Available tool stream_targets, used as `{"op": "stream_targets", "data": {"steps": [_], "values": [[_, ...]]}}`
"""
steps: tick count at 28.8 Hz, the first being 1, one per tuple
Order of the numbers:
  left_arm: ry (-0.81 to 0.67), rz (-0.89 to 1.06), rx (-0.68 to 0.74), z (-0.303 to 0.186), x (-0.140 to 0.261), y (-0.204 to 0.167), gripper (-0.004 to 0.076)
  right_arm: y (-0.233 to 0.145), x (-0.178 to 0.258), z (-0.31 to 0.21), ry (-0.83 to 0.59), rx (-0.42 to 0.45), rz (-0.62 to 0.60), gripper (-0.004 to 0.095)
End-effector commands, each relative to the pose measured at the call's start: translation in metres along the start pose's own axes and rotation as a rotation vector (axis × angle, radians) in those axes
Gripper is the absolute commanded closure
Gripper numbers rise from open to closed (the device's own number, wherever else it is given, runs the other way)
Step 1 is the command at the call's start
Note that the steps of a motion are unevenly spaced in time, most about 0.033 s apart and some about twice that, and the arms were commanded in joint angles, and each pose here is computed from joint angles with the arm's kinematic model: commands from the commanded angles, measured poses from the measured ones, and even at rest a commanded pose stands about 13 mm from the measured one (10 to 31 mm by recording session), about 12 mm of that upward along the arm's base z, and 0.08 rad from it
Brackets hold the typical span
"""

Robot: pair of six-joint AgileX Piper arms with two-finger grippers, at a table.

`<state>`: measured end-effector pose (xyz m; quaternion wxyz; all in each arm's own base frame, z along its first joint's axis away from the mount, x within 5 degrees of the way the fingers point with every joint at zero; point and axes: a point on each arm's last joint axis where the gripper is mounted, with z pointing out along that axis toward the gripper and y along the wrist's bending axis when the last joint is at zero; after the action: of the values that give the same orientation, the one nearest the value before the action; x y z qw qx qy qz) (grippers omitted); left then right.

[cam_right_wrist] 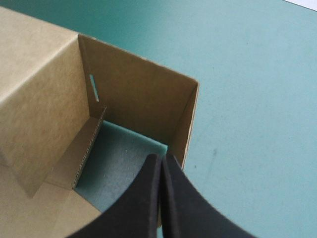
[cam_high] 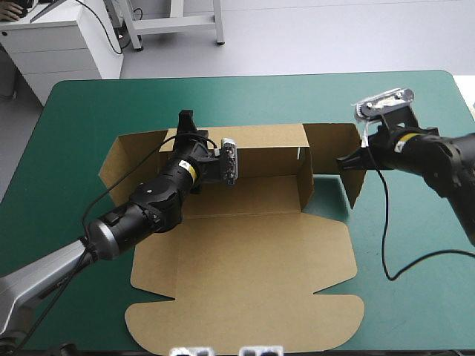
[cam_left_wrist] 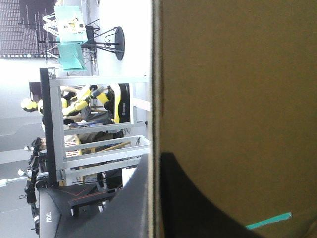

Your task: Fold the box

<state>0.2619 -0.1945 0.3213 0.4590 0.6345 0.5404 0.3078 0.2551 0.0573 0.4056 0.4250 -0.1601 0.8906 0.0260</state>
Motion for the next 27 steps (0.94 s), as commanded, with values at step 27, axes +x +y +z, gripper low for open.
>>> {"op": "stream_targets", "data": {"steps": [27], "values": [[0.051,-0.044,0.108,0.004,-0.002,0.03,0.0714,-0.012,-0.053,0.094,0.252,-0.027,-0.074,0.0922]]}}
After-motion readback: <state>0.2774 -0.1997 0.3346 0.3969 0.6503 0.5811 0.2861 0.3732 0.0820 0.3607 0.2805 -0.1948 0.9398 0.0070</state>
